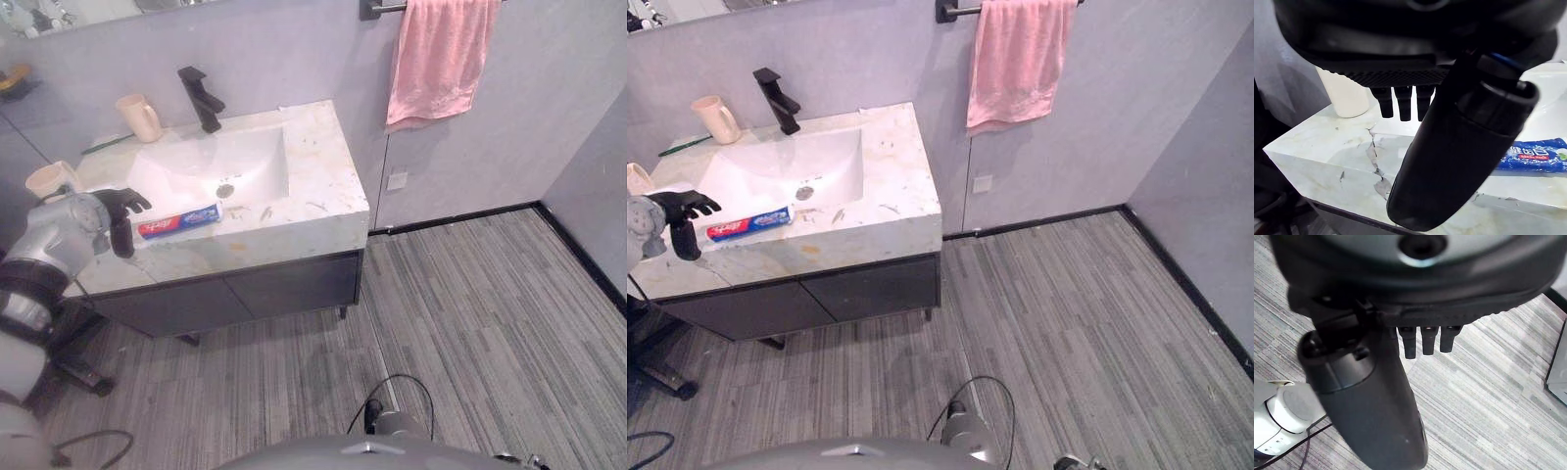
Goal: Organize the bathroom.
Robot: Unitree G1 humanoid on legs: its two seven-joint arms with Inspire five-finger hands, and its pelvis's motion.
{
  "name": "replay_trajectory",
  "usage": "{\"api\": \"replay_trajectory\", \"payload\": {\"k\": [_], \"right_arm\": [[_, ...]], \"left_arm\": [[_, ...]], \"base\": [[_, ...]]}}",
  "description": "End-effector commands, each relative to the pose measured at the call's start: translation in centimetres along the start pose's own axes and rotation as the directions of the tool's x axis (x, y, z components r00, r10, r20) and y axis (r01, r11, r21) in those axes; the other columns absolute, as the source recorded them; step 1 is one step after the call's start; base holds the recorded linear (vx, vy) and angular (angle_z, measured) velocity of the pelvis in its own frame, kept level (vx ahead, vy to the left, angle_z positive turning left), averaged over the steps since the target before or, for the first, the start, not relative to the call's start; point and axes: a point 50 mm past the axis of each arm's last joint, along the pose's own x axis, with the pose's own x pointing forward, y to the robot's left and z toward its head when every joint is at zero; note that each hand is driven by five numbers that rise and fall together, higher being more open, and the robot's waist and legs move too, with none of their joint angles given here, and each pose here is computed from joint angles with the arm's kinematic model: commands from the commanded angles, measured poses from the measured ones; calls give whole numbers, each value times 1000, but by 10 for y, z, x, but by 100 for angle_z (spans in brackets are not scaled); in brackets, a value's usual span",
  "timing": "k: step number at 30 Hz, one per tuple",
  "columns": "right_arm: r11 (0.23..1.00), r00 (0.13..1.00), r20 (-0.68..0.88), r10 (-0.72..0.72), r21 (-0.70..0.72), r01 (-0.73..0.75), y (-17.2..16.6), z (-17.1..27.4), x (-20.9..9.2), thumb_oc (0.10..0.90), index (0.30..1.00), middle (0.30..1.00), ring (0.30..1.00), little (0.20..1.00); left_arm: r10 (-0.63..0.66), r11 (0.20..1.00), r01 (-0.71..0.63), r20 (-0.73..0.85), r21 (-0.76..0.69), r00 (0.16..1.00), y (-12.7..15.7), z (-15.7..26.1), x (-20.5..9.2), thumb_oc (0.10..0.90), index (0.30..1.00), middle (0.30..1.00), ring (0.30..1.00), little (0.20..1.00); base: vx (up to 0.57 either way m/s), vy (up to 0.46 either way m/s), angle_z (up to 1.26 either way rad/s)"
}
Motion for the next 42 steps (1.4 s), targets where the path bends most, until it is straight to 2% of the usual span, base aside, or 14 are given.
{"api": "replay_trajectory", "payload": {"k": [1,28,30,32,33,34,36,38,39,40,42], "right_arm": [[999,999,-43,-3,-45,1,6,-7,0,800,900,900,900,900],[999,999,-44,-9,-38,7,7,-10,0,800,900,900,900,900],[999,999,-41,-9,-32,7,6,-9,0,800,900,900,900,900],[1000,999,-40,-8,-27,7,6,-9,0,800,900,900,900,900],[1000,999,-40,-8,-26,6,7,-9,0,800,900,900,900,900],[1000,999,-40,-6,-19,5,7,-9,0,800,900,900,900,900],[1000,999,-40,-6,-18,5,7,-9,0,800,900,900,900,900],[1000,999,-39,-5,-13,4,7,-9,0,800,900,900,900,900],[1000,999,-40,-7,-10,6,7,-10,0,800,900,900,900,900],[1000,999,-40,-7,-10,7,6,-10,0,800,900,900,900,900],[1000,999,-39,-9,-7,9,6,-11,0,800,900,900,900,900]], "left_arm": [[257,964,-261,-73,-53,964,69,-21,-28,800,900,900,900,900],[233,971,-236,-61,-47,970,62,-18,-26,800,900,900,900,900],[230,971,-233,-64,-45,971,61,-17,-25,748,822,822,822,822],[223,973,-226,-65,-43,973,60,-17,-25,740,811,811,811,811],[220,974,-223,-64,-42,973,60,-17,-25,632,648,648,648,648],[212,976,-215,-62,-40,975,58,-17,-24,590,585,585,585,585],[209,977,-212,-61,-37,976,57,-17,-24,569,554,554,554,554],[204,978,-206,-56,-36,977,55,-17,-23,521,481,481,481,481],[202,978,-204,-56,-34,978,54,-17,-23,438,356,356,356,356],[202,978,-204,-55,-35,978,53,-16,-23,406,309,309,309,309],[205,977,-207,-53,-39,977,54,-16,-23,400,300,300,300,300]], "base": [[0,0,0],[-2,-2,2],[-12,-8,-4],[-6,-7,-4],[-4,-9,-6],[-1,-6,-4],[-6,-3,-4],[-6,0,-2],[0,0,0],[0,0,0],[-12,4,-5]]}}
